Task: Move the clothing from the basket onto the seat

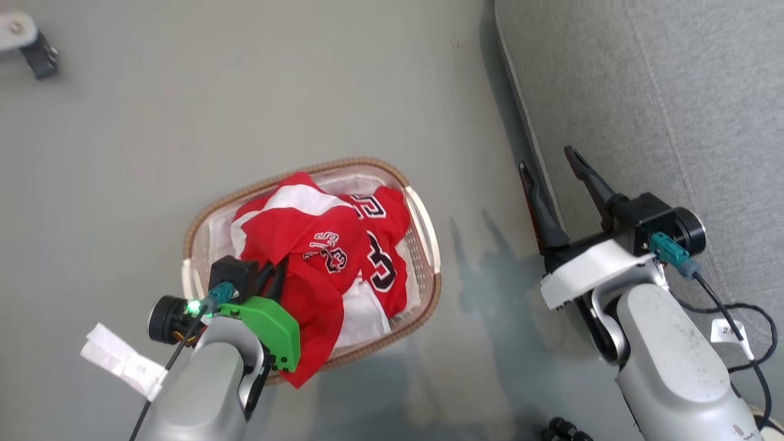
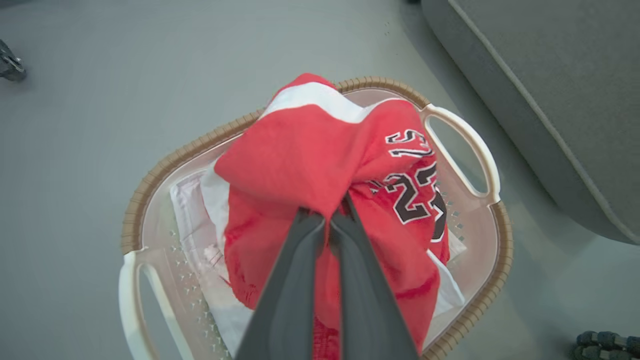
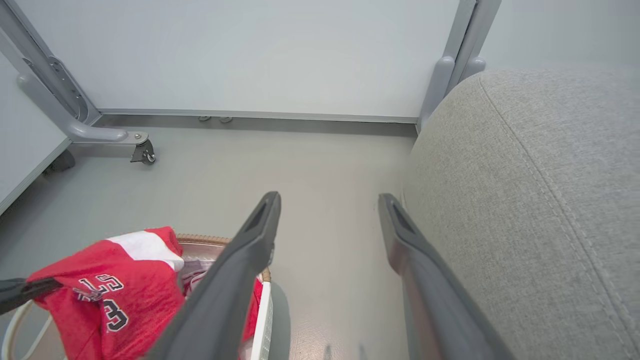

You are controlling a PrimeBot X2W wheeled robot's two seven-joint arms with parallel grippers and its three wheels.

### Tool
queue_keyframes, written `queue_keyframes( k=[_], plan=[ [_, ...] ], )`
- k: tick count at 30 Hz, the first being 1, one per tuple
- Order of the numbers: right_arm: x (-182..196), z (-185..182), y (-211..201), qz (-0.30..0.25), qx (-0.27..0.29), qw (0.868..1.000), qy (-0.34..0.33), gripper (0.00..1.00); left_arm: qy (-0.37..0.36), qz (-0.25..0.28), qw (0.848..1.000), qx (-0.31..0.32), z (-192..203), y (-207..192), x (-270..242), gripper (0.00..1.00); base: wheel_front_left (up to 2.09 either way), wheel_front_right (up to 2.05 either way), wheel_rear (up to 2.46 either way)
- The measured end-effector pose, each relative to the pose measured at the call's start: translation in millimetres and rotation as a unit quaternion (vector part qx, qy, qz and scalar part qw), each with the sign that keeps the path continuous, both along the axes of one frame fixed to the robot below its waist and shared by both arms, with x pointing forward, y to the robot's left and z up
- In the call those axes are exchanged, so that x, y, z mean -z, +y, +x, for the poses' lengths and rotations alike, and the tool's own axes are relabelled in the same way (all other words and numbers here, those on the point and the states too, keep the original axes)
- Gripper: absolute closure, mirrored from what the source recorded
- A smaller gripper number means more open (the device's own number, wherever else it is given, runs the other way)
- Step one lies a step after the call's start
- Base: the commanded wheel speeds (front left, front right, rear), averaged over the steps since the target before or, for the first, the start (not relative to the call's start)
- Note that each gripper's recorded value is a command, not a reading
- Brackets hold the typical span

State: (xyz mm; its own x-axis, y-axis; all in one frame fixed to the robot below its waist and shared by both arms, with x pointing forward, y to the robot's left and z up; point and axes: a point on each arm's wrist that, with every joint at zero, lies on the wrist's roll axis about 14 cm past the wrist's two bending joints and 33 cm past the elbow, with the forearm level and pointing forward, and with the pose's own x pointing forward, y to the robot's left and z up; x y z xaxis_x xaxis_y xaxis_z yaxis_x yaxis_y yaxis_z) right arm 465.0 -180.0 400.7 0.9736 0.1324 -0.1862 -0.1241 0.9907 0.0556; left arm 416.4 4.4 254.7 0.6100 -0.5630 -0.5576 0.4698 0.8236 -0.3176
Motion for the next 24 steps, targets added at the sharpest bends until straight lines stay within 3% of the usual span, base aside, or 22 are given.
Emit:
queue_keyframes(
  k=[7, 14, 19, 24],
  plan=[
    [-23, -21, 5, 0.013, 0.000, 1.000, -0.018, 0.00, -0.068, -0.029, 0.997, -0.032, 2, 5, -57, 1.00, 0.00, 0.00, 0.00],
    [-52, -38, 2, 0.027, 0.014, 0.998, -0.050, 0.00, -0.155, -0.070, 0.983, -0.070, 10, 12, -127, 1.00, 0.00, 0.00, 0.00],
    [-63, -54, 7, 0.036, 0.014, 0.997, -0.062, 0.00, -0.224, -0.098, 0.966, -0.083, 13, 14, -181, 1.00, 0.00, 0.00, 0.00],
    [-69, -71, 10, 0.041, 0.012, 0.997, -0.068, 0.00, -0.301, -0.133, 0.940, -0.092, 15, 14, -244, 1.00, 0.00, 0.00, 0.00]
  ],
)
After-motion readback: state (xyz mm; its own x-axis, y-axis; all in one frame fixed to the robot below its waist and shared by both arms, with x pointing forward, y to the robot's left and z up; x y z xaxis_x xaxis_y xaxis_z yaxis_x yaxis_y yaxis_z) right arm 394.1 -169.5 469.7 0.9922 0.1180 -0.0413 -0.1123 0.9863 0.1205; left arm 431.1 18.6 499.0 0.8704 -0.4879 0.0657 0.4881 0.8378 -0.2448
